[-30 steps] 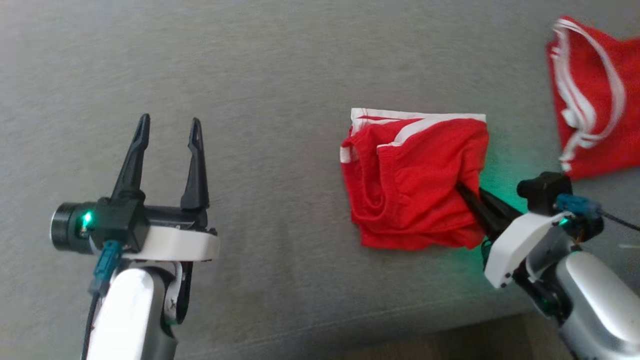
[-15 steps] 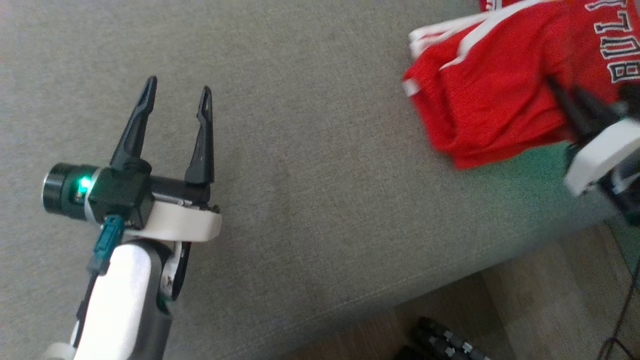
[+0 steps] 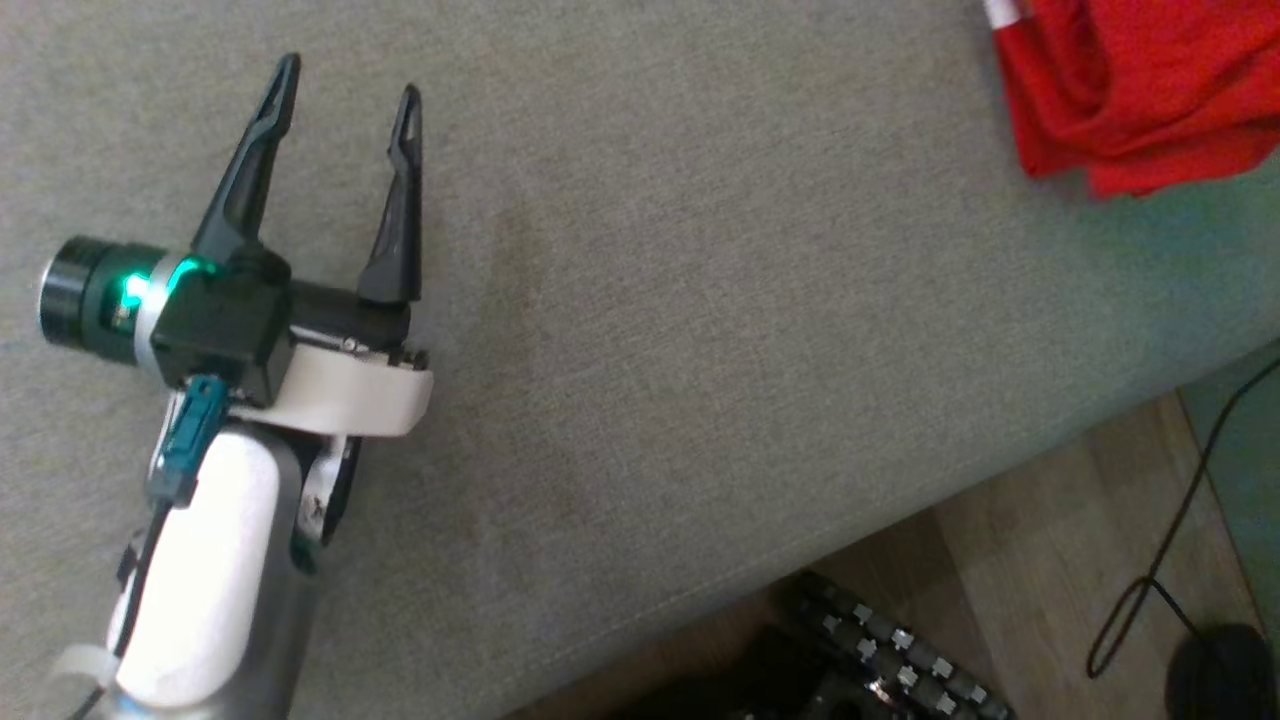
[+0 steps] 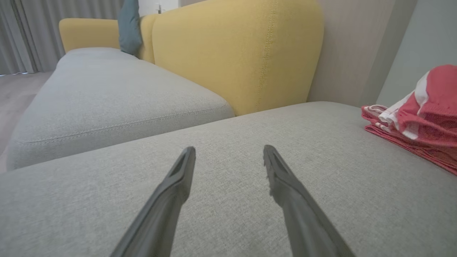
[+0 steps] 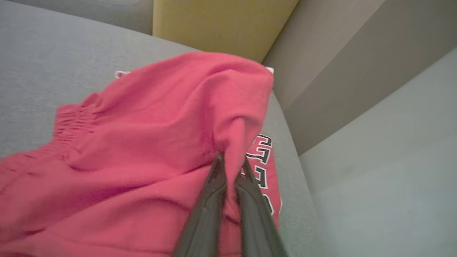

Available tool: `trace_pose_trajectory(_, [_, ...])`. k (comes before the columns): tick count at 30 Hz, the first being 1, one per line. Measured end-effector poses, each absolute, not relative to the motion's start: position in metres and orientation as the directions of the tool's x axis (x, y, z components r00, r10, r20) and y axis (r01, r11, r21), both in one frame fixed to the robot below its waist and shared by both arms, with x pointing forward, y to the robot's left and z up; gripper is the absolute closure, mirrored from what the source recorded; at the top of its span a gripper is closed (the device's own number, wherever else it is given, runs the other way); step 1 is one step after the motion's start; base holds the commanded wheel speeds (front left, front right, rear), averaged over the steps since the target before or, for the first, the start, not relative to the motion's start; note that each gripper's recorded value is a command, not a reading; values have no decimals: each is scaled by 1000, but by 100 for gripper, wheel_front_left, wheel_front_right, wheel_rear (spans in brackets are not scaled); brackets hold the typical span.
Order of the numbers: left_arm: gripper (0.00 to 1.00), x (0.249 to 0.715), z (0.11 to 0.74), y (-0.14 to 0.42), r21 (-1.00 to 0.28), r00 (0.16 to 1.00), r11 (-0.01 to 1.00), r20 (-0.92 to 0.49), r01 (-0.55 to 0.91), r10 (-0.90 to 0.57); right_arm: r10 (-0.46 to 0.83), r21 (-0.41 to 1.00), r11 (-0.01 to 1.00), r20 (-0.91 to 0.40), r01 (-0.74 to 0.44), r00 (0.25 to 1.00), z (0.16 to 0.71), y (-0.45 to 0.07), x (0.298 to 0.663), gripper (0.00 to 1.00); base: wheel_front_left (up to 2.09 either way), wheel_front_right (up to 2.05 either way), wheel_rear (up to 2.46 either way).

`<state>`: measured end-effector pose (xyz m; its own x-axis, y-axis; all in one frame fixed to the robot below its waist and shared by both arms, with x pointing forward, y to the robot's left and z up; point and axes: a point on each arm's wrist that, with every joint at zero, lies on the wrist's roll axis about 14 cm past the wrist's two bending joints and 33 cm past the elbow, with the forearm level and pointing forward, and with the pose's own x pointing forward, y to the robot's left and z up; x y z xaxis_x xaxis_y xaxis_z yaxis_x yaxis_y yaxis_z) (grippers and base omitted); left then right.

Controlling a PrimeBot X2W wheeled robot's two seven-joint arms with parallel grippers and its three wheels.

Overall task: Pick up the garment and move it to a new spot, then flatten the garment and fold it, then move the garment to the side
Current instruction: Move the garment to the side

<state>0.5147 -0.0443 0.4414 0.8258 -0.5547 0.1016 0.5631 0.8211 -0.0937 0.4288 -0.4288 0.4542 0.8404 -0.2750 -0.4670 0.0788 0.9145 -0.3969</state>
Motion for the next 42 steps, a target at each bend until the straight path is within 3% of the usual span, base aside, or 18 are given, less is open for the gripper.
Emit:
trace_pose_trajectory(11, [0, 529, 418, -51, -126, 819, 809, 96, 574, -566, -404, -515, 851, -511, 106, 759, 424, -464, 435, 98, 0, 0, 0])
trace_pose_trajectory(12, [0, 529, 419, -51, -126, 818, 808, 103, 575, -566, -411, -526, 844, -513, 103, 754, 421, -465, 435, 77, 0, 0, 0])
trace_pose_trajectory(13, [0, 530, 419, -51, -125, 818, 809, 105, 575, -565, -414, -536, 838, -507, 99, 756, 421, -466, 437, 64, 0, 0, 0])
trace_pose_trajectory(15, [0, 532, 419, -50, -125, 819, 810, 112, 573, -562, -417, -550, 829, -486, 102, 768, 421, -467, 440, 0, 0, 0, 0])
trace_pose_trajectory(21, [0, 533, 422, -46, -128, 831, 821, 112, 556, -545, -456, -593, 789, -388, 162, 801, 443, -480, 439, 0, 0, 0, 0])
trace_pose_trajectory(26, [0, 531, 430, -41, -119, 840, 832, 113, 542, -531, -417, -545, 806, -243, 232, 876, 470, -465, 446, 0, 0, 0, 0])
trace_pose_trajectory(31, [0, 517, 437, -33, -100, 849, 844, 92, 527, -520, -336, -431, 869, -151, 244, 930, 477, -419, 438, 0, 0, 0, 0])
trace_pose_trajectory(42, [0, 492, 457, 17, -65, 915, 913, 49, 403, -400, -188, -124, 976, -85, 176, 979, 464, -302, 405, 0, 0, 0, 0])
